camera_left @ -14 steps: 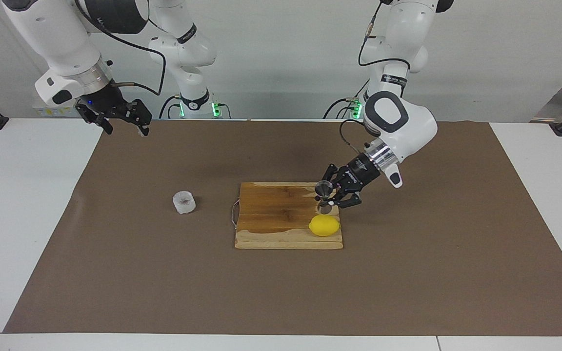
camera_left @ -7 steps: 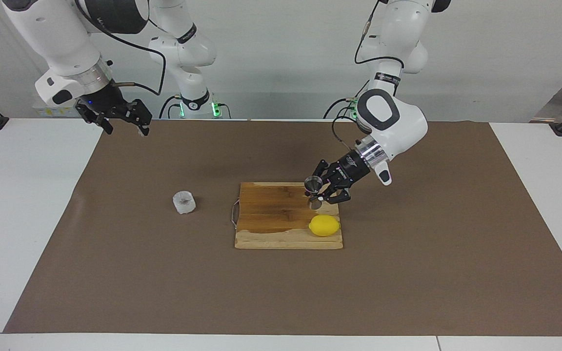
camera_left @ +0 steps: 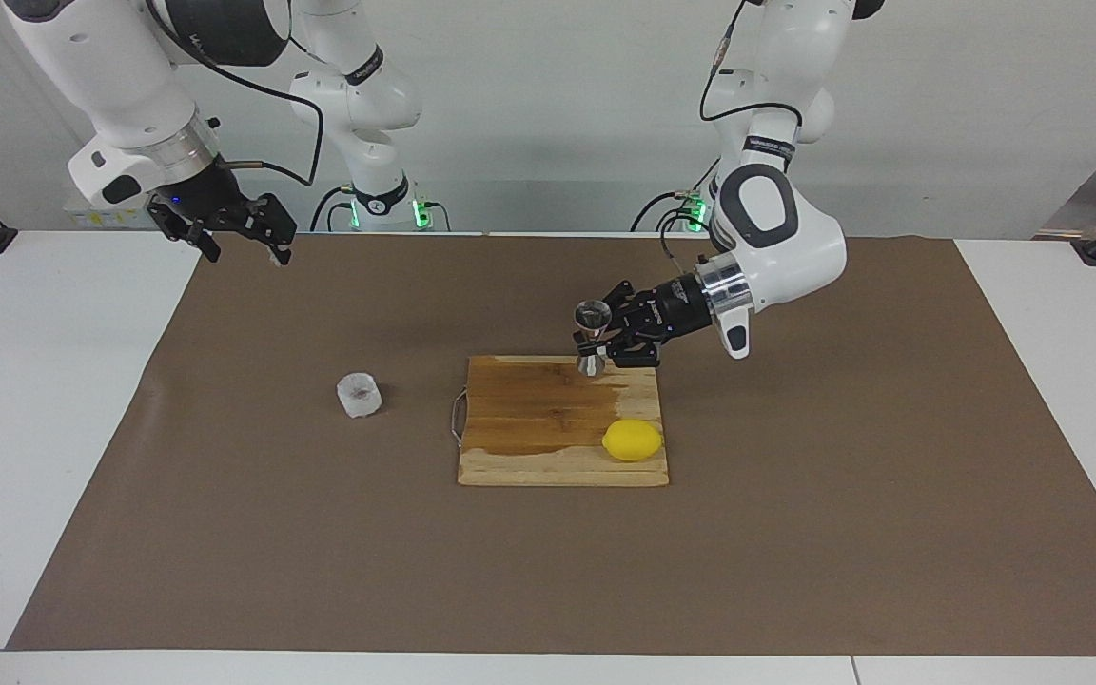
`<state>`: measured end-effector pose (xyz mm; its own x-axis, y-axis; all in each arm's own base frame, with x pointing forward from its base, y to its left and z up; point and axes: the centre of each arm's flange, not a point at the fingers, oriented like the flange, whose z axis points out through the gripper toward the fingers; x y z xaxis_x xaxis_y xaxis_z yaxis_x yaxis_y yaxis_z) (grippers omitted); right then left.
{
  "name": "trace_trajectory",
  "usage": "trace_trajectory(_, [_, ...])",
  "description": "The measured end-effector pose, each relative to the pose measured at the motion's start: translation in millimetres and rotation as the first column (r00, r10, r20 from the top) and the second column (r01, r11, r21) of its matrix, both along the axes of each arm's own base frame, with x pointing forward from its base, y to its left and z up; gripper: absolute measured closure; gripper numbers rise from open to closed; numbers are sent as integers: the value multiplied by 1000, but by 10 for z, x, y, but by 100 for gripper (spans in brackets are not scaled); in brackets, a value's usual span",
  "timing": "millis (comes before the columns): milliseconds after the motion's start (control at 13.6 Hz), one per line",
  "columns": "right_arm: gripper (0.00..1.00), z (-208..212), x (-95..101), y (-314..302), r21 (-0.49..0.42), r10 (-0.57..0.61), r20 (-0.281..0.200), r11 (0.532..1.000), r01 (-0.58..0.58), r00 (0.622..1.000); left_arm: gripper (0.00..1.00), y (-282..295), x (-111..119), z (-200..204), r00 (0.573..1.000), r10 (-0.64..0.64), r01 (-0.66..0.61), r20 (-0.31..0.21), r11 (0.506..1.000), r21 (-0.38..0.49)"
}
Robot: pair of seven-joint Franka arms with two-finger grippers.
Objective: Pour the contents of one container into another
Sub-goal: 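Carry the metal cup onto the wooden cutting board with the left gripper, then set the metal cup on the board while the right gripper moves in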
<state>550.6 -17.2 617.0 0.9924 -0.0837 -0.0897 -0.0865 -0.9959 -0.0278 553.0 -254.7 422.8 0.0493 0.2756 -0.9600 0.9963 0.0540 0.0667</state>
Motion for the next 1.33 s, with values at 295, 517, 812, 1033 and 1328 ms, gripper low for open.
trace_trajectory(295, [0, 0, 0, 0, 0, 0, 0, 1000, 0, 1000, 78, -141, -97, -312, 998, -11, 16, 66, 997, -79])
trace_trajectory(517, [0, 0, 0, 0, 0, 0, 0, 1000, 0, 1000, 78, -371, -170, -581, 999, -11, 15, 52, 996, -83])
trace_trajectory(812, [0, 0, 0, 0, 0, 0, 0, 1000, 0, 1000, 78, -581, -248, -880, 999, 42, -42, 4, 997, -60])
trace_trajectory(1033, [0, 0, 0, 0, 0, 0, 0, 1000, 0, 1000, 78, -562, -228, -1102, 996, 93, -94, -14, 995, -42])
trace_trajectory(1328, [0, 0, 0, 0, 0, 0, 0, 1000, 0, 1000, 78, -543, -222, -1378, 991, 130, -131, -32, 991, -34])
